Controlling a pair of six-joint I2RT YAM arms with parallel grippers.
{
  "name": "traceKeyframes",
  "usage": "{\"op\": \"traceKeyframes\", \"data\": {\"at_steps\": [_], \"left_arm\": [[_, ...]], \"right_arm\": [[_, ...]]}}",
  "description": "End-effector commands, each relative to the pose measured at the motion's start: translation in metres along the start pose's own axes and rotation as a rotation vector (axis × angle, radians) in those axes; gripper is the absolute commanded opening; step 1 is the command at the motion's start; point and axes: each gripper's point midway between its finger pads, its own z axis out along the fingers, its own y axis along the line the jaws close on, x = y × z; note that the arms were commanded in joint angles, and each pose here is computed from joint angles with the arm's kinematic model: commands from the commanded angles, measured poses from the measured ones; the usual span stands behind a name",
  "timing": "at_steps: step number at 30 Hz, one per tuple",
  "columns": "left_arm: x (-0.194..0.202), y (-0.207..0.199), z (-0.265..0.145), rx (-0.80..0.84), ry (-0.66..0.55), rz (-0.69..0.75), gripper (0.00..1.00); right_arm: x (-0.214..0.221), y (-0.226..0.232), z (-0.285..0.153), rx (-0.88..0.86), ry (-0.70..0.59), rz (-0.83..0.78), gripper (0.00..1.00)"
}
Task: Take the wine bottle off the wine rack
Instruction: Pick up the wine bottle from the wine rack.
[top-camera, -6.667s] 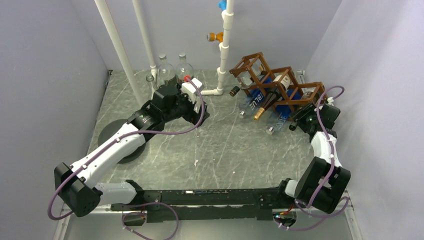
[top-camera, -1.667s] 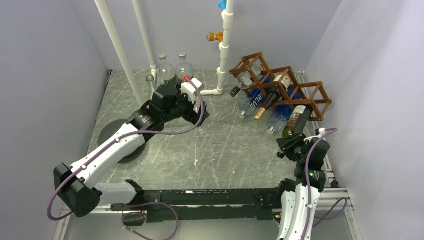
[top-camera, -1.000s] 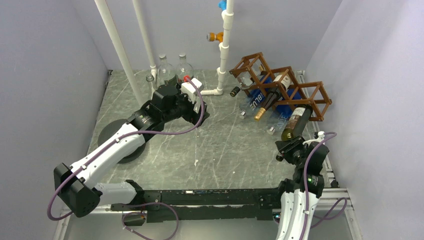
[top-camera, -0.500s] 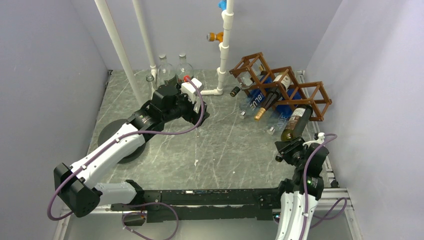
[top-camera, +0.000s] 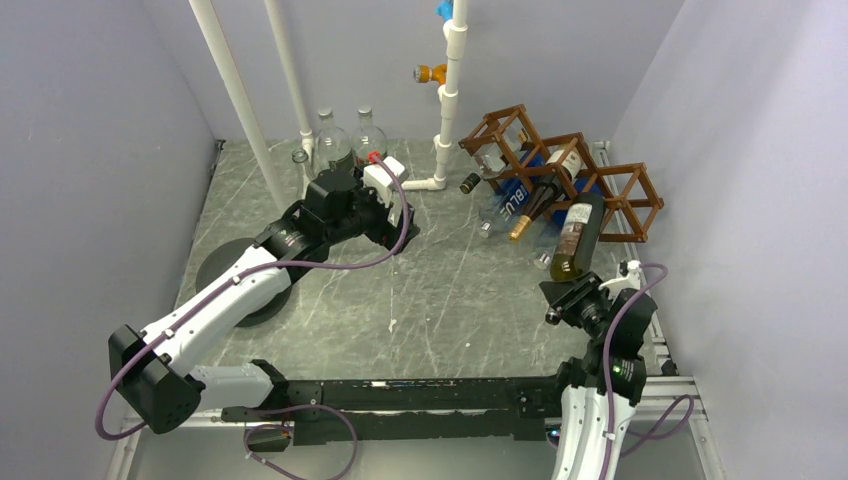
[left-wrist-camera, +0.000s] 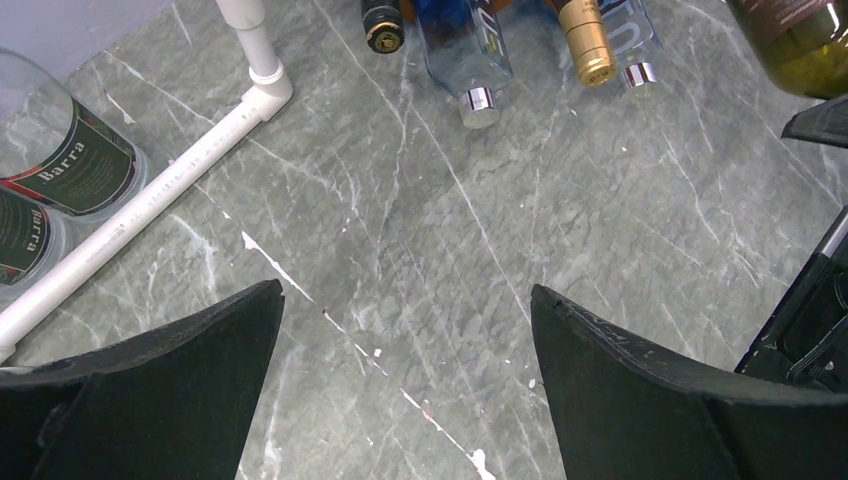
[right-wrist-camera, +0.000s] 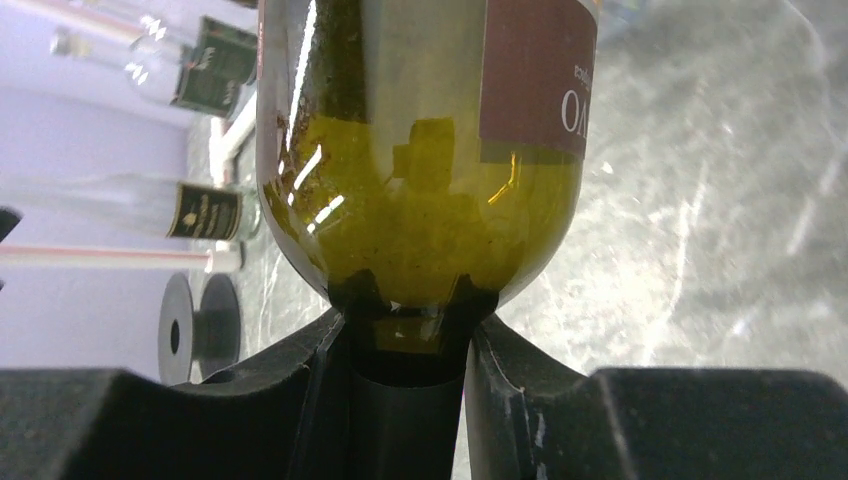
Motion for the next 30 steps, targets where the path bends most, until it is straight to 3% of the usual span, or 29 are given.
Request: {"op": "traceKeyframes", "data": {"at_steps": [1,12,30], "left_arm": [[-0.004,-0.003,0.002,0.020,-0.018,0.006,1.00],[-0.003,-0.004,0.004,0.026,-0.015,0.001,1.00],[-0.005,-0.014,0.003,0.083,-0.030,0.002,1.00]], "right_arm": [[-0.044,0.071,-0.019,-0.295,-0.180,-0.297,0.00],[-0.042,0.075,-0.016,-0.321,-0.155,-0.312,0.00],[-0.038,0.104,-0.014,-0.438,0.018,-0.428,0.00]]}}
